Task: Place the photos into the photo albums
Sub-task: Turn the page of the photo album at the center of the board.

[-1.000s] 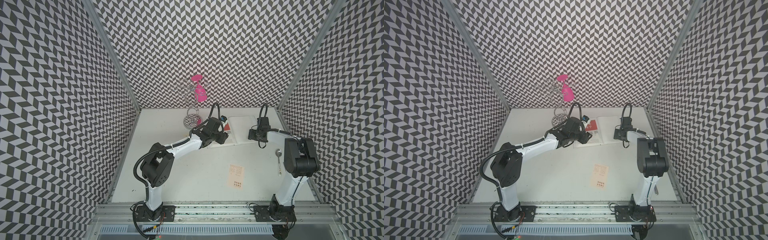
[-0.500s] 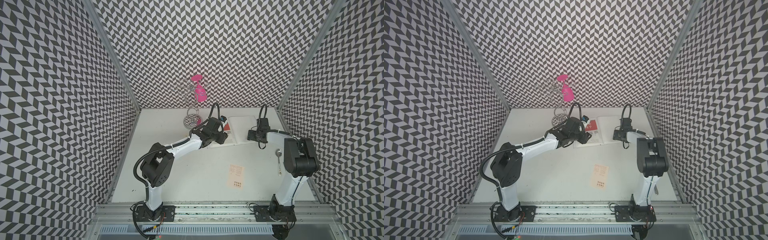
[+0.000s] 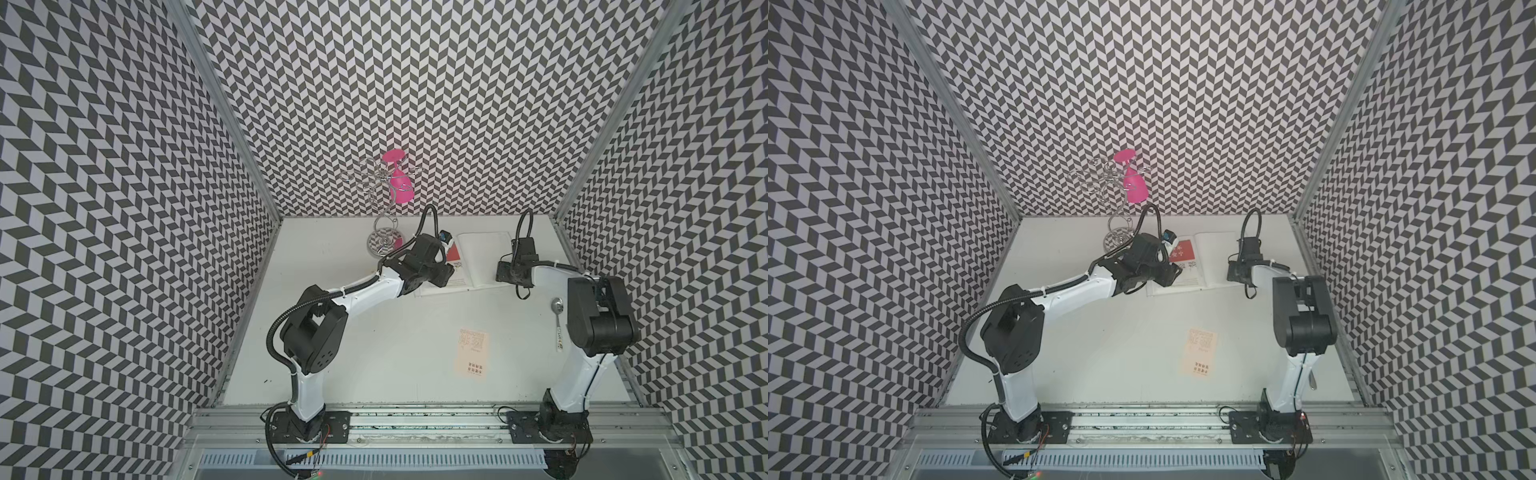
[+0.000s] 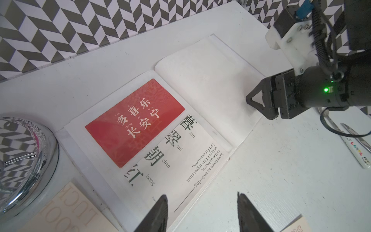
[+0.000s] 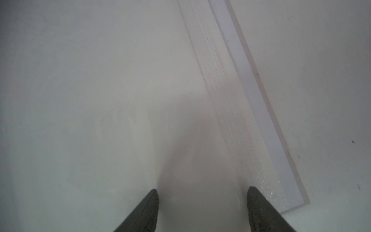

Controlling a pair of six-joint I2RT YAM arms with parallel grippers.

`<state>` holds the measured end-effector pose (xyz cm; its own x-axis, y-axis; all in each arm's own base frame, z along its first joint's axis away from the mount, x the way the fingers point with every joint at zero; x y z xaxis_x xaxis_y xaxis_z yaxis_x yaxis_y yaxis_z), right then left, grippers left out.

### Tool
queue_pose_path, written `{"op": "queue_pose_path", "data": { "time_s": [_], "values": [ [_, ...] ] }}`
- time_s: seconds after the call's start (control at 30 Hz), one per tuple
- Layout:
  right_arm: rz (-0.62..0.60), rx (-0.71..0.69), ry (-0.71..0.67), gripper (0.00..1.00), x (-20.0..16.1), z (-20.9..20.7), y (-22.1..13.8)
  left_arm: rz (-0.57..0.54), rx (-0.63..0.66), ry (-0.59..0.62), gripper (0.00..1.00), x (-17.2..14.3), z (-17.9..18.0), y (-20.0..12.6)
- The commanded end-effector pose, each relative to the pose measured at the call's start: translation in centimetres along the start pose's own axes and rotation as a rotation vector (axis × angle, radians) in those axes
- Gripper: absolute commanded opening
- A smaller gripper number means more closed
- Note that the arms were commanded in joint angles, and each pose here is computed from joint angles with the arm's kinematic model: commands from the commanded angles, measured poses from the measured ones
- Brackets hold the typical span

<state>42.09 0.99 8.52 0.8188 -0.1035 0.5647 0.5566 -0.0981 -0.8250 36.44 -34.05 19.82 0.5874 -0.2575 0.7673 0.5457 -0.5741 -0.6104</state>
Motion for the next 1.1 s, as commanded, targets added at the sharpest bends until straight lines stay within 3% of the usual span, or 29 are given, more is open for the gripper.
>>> {"op": "queue_pose_path", "data": {
  "time_s": [0.0,0.2,0.27,0.37,0.43,0.53,0.6,0.67,1.07],
  "values": [
    [0.017,-0.034,-0.035,0.66,-0.9,0.3,-0.4,-0.015,0.016,-0.018,0.56,0.9,0.3,0.0],
    [0.000,-0.046,-0.044,0.45,-0.6,0.4,-0.8,-0.018,0.020,-0.019,0.56,1.0,0.5,-0.1],
    [-0.002,-0.040,-0.044,0.43,-0.6,0.5,-0.8,-0.016,0.022,-0.022,0.56,1.0,0.5,-0.1],
    [-0.006,-0.031,-0.046,0.30,-0.5,0.6,-0.9,-0.017,0.022,-0.023,0.56,1.0,0.5,-0.1],
    [-0.015,-0.026,-0.046,0.27,-0.3,0.7,-1.2,-0.017,0.024,-0.021,0.56,1.0,0.5,-0.1],
    [-0.031,-0.010,-0.045,0.13,0.2,1.0,-1.7,-0.019,0.025,-0.024,0.56,1.1,0.6,-0.1],
    [-0.042,0.001,-0.048,0.11,0.5,1.3,-2.1,-0.017,0.024,-0.025,0.56,1.1,0.6,-0.2],
    [-0.051,0.010,-0.050,0.02,0.8,1.5,-2.5,-0.018,0.026,-0.027,0.56,1.1,0.7,-0.2],
    [-0.111,0.022,-0.015,0.00,1.6,1.4,-5.5,-0.029,0.025,-0.030,0.56,1.5,0.7,-0.6]
  ]
}}
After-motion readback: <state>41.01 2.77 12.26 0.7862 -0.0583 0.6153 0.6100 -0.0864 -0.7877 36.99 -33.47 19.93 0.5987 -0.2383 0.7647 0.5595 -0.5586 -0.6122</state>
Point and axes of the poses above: each gripper's point midway between its finger pads, its own y axis out along the fingers, its own z axis along the line the jaws close on, x = y × z, the point moved 6 cm from there along -y, back along the fingers, and after that the axes turned 4 degrees about -y, right-handed, at the moved point
